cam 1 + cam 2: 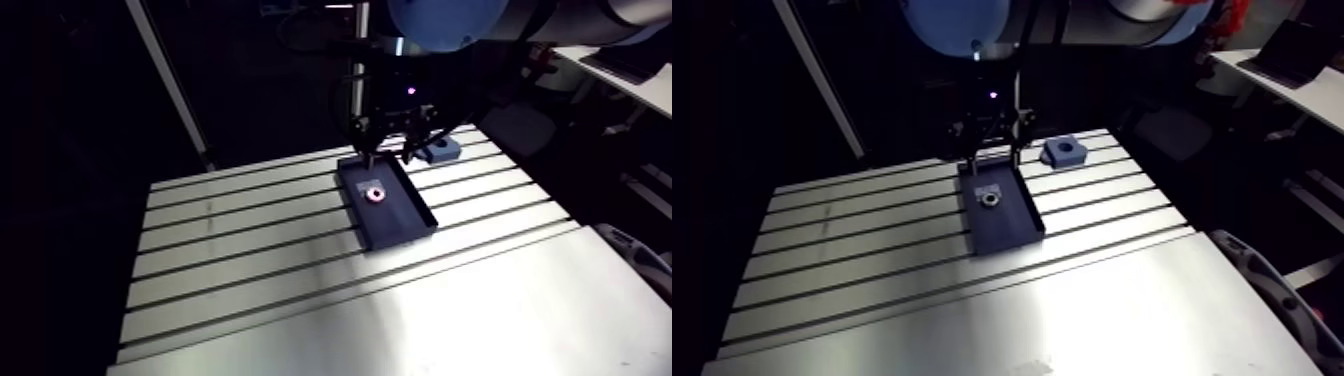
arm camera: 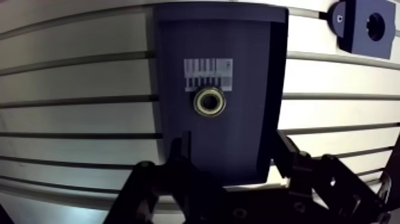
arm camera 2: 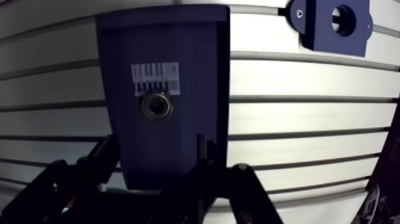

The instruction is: Pick up the bearing and press it into the housing until flush.

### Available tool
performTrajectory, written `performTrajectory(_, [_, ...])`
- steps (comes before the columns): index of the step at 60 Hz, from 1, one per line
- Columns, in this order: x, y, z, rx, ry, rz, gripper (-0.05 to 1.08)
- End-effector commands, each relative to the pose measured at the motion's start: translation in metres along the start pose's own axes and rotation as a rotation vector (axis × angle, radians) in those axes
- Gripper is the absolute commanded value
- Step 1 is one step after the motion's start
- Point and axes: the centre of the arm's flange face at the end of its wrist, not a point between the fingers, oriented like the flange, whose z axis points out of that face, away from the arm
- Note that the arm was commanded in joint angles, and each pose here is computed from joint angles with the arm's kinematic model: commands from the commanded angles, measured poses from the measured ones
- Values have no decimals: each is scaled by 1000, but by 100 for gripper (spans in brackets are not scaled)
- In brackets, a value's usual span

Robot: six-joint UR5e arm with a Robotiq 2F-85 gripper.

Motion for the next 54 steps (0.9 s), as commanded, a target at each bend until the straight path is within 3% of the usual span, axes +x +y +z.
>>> performTrajectory(1, [1, -2, 18, 15, -22, -5, 26])
performTrajectory(20, [3, -5, 24, 16, -8, -11, 26])
performTrajectory(43, [6, -7, 41, 22, -31, -37, 29])
performTrajectory(54, [9, -6, 49, 14, -5, -41, 31])
